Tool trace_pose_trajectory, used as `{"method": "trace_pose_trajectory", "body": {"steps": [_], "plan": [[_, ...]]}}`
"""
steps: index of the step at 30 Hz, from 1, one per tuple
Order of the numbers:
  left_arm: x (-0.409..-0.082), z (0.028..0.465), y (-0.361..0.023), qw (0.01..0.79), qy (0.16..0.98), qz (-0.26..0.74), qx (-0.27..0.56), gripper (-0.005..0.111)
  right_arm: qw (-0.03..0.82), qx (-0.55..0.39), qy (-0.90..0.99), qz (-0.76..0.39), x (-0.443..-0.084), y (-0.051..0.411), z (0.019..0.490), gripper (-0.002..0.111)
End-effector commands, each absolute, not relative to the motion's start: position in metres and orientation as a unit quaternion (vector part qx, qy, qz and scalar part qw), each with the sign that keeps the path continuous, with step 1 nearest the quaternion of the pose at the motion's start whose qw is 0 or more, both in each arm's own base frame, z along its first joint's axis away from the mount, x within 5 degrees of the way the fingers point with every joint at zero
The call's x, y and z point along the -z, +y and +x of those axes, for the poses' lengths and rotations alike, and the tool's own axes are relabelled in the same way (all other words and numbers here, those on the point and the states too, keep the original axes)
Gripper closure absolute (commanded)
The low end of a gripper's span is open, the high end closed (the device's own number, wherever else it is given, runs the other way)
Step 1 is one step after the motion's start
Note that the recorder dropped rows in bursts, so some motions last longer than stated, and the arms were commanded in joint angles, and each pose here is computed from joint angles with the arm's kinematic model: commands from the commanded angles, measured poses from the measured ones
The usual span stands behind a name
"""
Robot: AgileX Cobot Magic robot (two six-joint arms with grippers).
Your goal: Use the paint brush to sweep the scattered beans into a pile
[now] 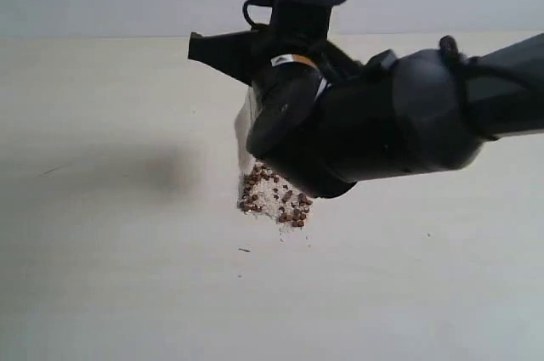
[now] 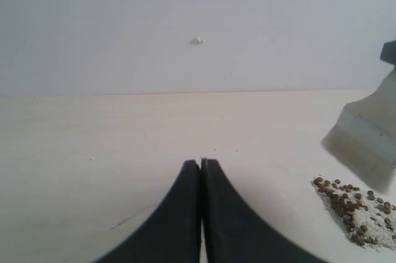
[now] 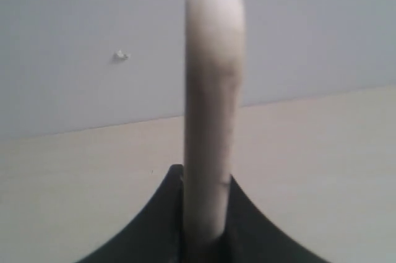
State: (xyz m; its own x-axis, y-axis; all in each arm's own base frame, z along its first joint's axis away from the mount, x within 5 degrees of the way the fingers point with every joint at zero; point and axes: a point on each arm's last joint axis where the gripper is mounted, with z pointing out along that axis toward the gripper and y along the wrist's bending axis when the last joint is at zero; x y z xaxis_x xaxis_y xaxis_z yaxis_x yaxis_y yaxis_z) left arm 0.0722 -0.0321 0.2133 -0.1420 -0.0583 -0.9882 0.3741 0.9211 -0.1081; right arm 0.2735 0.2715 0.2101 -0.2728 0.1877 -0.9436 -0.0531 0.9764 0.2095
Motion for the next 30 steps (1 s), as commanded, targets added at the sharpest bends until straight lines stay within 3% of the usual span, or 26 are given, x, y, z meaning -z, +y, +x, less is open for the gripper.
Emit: {"method": "trace_pose_trajectory", "body": {"steps": [1,7,10,17,30], "plan": [[-0.213,0.072,-0.032,0.647,0.736,0.109,0.165,0.107,0.615,0.01,0.787,-0.048,-0.236,0.258,0.268,0.108],[-0.213,0.072,-0.032,0.647,0.736,0.109,0.165,0.107,0.539,0.22,0.81,-0.065,-0.223,0.23,0.264,0.108],[-0.213,0.072,-0.032,0.647,0.736,0.109,0.165,0.107,0.512,0.228,0.825,-0.071,-0.206,0.232,0.264,0.108],[-0.213,0.072,-0.032,0.647,0.736,0.109,0.165,0.107,0.468,0.109,0.876,-0.042,-0.15,0.256,0.267,0.108],[-0.213,0.072,-0.032,0.647,0.736,0.109,0.165,0.107,0.499,-0.018,0.866,0.036,-0.13,0.273,0.273,0.108]]}}
